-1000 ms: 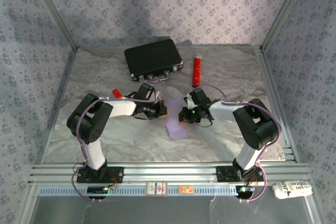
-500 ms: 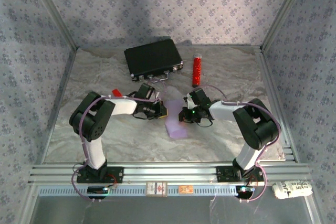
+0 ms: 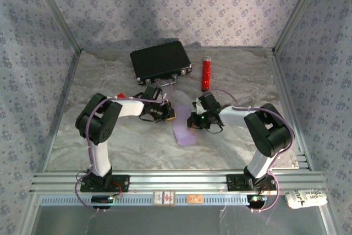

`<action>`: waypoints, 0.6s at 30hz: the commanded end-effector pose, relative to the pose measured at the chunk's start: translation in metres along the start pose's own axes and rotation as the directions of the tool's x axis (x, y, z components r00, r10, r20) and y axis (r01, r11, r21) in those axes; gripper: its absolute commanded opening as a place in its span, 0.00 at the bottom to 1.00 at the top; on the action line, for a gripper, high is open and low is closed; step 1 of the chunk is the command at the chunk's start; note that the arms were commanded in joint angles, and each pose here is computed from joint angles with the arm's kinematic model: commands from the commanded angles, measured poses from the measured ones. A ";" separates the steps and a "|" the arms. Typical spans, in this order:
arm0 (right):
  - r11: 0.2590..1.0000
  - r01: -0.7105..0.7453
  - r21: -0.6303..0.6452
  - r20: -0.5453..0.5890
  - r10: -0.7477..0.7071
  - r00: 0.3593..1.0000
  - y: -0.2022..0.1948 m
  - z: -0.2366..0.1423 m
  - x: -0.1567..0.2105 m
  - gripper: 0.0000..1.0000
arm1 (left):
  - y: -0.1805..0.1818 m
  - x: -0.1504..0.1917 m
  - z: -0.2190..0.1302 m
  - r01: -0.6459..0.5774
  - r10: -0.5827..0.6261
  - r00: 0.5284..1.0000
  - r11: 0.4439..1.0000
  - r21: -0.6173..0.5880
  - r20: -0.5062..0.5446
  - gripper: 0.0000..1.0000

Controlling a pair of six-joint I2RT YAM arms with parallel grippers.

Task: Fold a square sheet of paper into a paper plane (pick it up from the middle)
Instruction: First fold the square sheet of paper in half at the center of the table.

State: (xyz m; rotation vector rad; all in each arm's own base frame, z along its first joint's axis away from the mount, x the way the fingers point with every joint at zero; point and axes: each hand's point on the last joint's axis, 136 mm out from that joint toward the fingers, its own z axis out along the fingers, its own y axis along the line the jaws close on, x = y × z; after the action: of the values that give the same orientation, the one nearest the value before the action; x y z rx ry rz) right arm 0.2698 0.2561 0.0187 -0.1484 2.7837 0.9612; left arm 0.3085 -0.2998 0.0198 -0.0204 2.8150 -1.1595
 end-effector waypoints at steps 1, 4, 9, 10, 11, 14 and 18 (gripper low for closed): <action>0.986 -0.066 0.151 -0.081 0.079 0.994 -0.039 0.004 0.034 0.00 | 0.026 0.005 0.005 0.023 -0.025 1.000 0.996 -0.086 -0.015 0.04; 0.986 -0.066 0.151 -0.082 0.079 0.994 -0.040 0.003 0.034 0.00 | 0.017 0.000 0.000 0.011 -0.012 1.000 0.998 -0.069 -0.006 0.04; 0.986 -0.064 0.152 -0.083 0.078 0.994 -0.040 0.003 0.035 0.00 | -0.005 -0.010 -0.006 -0.021 0.021 1.000 0.999 -0.024 -0.004 0.01; 0.986 -0.064 0.153 -0.082 0.077 0.994 -0.040 0.003 0.034 0.00 | -0.008 -0.011 -0.006 -0.025 0.025 1.000 1.000 -0.017 -0.004 0.00; 0.986 -0.065 0.154 -0.081 0.078 0.994 -0.040 0.002 0.034 0.00 | -0.010 -0.013 -0.007 -0.028 0.028 1.000 1.000 -0.011 -0.003 0.00; 0.986 -0.066 0.155 -0.078 0.078 0.994 -0.040 0.002 0.034 0.00 | -0.013 -0.017 -0.006 -0.033 0.033 0.999 0.999 -0.002 0.002 0.00; 0.986 -0.065 0.156 -0.079 0.078 0.994 -0.040 0.002 0.034 0.00 | -0.010 -0.021 -0.004 -0.028 0.028 1.000 1.000 -0.008 0.005 0.00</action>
State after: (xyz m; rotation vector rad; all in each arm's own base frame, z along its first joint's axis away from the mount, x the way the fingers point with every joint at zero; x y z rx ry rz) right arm 0.2698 0.2550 0.0190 -0.1473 2.7797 0.9529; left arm 0.3256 -0.3055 0.0372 0.0069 2.7858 -1.1548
